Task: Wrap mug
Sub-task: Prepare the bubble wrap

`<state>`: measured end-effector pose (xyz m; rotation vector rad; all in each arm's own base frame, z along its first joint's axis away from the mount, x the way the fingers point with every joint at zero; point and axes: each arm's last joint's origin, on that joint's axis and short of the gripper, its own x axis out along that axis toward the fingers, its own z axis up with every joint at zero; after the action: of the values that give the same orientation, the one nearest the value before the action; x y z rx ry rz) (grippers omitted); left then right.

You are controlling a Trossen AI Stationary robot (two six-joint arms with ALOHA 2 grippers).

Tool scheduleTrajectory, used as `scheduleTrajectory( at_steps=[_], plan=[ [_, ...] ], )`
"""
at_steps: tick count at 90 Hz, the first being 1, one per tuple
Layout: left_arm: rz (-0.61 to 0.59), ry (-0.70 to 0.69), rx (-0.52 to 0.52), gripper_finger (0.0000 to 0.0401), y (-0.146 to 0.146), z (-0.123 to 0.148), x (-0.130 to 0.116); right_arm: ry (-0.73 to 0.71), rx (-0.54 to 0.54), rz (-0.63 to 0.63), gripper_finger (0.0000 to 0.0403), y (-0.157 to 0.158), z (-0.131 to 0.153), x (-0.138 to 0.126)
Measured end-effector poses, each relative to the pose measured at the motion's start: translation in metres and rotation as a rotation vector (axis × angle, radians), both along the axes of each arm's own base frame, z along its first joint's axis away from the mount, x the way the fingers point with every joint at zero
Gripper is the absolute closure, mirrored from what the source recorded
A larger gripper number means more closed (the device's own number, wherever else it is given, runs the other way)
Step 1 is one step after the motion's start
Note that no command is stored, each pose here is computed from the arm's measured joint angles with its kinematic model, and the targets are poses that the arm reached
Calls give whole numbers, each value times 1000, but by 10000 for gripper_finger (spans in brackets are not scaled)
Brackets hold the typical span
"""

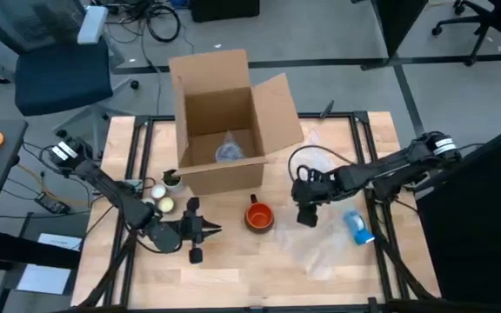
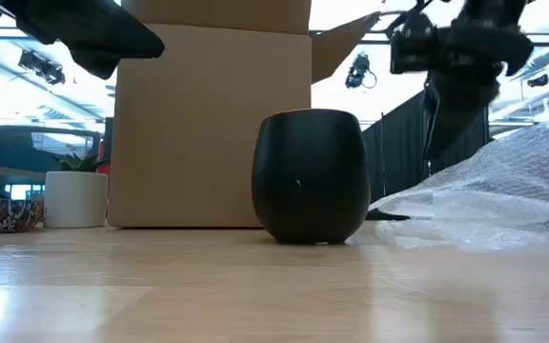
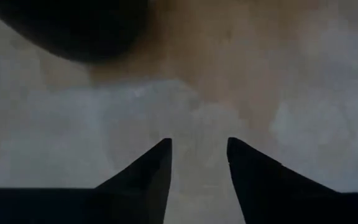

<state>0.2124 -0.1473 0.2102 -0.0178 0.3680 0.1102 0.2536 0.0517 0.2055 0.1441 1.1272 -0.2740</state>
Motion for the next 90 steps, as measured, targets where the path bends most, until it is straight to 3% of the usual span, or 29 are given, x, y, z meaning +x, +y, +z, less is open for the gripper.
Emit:
scheduleTrajectory(
  at_steps=[20,35,50,60,72,90],
  plan=[
    [0,1,1,385,0,0,0,282,-294,-103,303,-7,-34,-2],
    [-1,2,2,385,0,0,0,401,-469,-132,333,-12,-23,-5],
    [-2,2,1,385,0,0,0,528,-625,-240,357,-29,0,-19],
    [-5,3,-2,385,0,0,0,657,-634,-349,369,-44,9,-33],
    [-5,3,-3,385,0,0,0,679,-488,-462,379,-62,12,-40],
    [-4,4,-4,385,0,0,0,731,-395,-642,391,-94,13,-47]
  ],
)
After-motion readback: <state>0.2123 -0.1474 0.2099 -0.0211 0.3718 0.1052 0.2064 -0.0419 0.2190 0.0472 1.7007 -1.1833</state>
